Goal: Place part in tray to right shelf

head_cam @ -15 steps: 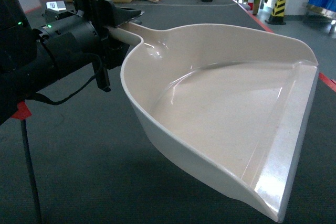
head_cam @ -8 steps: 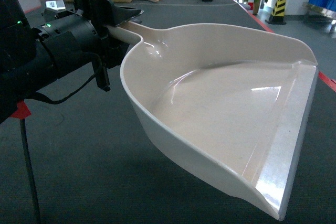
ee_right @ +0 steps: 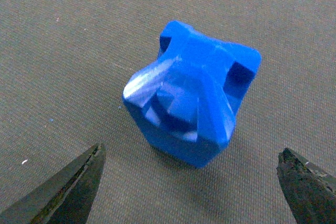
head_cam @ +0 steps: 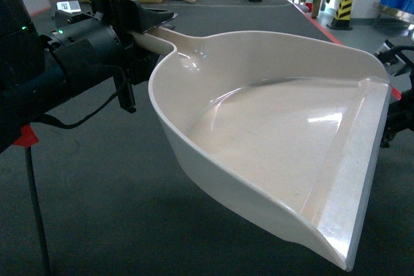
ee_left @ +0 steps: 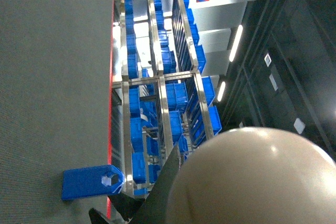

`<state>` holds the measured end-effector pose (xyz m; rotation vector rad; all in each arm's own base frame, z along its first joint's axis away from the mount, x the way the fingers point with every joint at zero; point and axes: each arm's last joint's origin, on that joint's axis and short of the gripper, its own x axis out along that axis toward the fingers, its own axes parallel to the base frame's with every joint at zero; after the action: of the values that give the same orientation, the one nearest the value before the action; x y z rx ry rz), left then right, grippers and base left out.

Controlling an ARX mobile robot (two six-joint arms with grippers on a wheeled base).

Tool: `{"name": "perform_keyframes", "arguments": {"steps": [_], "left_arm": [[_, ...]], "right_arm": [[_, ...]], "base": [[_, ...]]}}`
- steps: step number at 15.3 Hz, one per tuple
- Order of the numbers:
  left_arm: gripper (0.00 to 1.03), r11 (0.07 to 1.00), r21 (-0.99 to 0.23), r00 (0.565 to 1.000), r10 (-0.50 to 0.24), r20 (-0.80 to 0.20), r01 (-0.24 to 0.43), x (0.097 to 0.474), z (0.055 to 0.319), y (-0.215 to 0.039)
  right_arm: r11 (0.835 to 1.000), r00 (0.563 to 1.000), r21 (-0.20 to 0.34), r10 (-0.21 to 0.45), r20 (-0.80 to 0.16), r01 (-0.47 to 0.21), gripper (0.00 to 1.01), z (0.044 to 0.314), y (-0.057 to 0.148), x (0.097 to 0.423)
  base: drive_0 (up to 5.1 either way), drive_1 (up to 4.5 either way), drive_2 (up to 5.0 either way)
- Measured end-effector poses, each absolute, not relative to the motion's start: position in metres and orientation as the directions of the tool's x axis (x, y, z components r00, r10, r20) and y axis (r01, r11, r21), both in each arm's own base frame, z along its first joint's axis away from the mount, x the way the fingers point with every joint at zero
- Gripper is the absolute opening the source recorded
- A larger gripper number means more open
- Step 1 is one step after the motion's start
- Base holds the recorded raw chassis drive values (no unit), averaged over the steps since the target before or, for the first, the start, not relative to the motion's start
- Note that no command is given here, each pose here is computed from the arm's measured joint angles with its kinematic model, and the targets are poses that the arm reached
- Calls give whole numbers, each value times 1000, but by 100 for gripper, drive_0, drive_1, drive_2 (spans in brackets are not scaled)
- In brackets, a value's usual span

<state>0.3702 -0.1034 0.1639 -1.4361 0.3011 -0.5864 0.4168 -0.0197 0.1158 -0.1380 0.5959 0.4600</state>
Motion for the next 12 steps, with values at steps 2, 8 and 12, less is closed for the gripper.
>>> {"name": "perform_keyframes", "arguments": {"steps": [2,8,12], "left_arm": [[12,27,-980,824,-546,149,196,370,164,-103],[12,27,-980,824,-546,149,196,370,164,-103],[12,27,-980,825,-546,150,196,370,164,-103]], "right_arm": [[886,729,-3,380,-570,-464,98,116,-10,434],[905,758,-70,306,-576,-419,76,103,18,468],[949,807,-35,247,-536,-314,47,104,1,448]], "base": [[0,0,0],[0,0,0],[0,0,0]]}}
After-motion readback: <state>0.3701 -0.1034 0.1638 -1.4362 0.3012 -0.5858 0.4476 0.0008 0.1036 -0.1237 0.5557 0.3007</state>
